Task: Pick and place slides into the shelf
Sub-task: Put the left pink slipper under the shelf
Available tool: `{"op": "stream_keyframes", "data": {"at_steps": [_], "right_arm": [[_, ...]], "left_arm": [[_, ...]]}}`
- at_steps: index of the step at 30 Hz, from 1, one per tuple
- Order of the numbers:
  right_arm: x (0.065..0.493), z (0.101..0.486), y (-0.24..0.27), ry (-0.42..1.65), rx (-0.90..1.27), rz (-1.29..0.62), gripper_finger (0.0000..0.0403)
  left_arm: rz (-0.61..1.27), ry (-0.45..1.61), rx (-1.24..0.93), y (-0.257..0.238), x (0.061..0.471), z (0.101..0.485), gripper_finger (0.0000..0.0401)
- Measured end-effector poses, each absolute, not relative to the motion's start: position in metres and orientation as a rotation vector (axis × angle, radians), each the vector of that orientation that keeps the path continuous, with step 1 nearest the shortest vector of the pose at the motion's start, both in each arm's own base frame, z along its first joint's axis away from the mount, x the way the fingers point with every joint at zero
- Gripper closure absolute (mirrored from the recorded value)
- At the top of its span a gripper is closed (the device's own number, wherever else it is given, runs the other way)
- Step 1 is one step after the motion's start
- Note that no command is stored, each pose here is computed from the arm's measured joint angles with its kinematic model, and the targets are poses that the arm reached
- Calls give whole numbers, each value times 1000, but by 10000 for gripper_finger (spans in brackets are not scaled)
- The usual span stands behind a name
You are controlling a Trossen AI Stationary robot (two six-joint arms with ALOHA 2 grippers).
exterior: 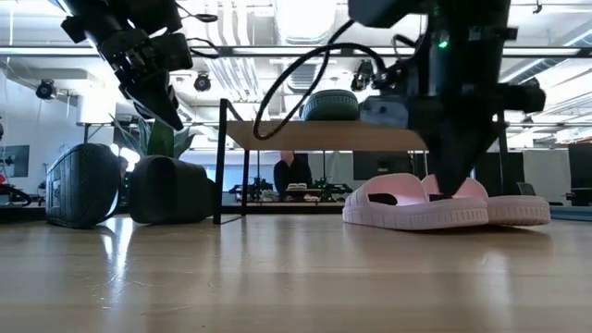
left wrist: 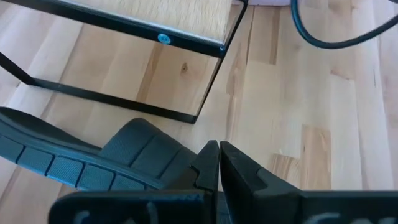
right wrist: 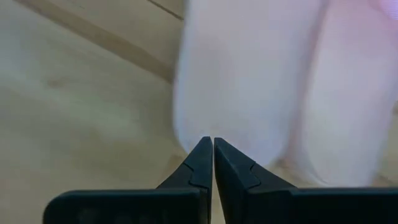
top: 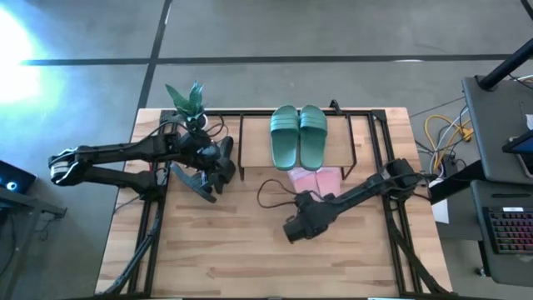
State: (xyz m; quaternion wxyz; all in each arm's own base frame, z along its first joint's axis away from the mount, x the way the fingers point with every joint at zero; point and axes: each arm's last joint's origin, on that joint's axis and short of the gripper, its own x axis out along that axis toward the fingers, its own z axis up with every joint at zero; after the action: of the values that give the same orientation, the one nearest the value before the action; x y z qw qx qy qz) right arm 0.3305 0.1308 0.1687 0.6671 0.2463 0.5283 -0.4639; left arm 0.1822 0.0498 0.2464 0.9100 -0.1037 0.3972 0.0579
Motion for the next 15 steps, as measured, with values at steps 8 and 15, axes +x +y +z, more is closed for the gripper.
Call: {"op": "stream_keyframes", "data": {"at_steps": [8,15], "right_arm": [[340,163,128,1078,655,-1036,394],[339,156,119,991,683,-1123,394]], "left_arm": [[115,824,-205,50,182,245,401],[115,826,-206,50,182,244,401]]}}
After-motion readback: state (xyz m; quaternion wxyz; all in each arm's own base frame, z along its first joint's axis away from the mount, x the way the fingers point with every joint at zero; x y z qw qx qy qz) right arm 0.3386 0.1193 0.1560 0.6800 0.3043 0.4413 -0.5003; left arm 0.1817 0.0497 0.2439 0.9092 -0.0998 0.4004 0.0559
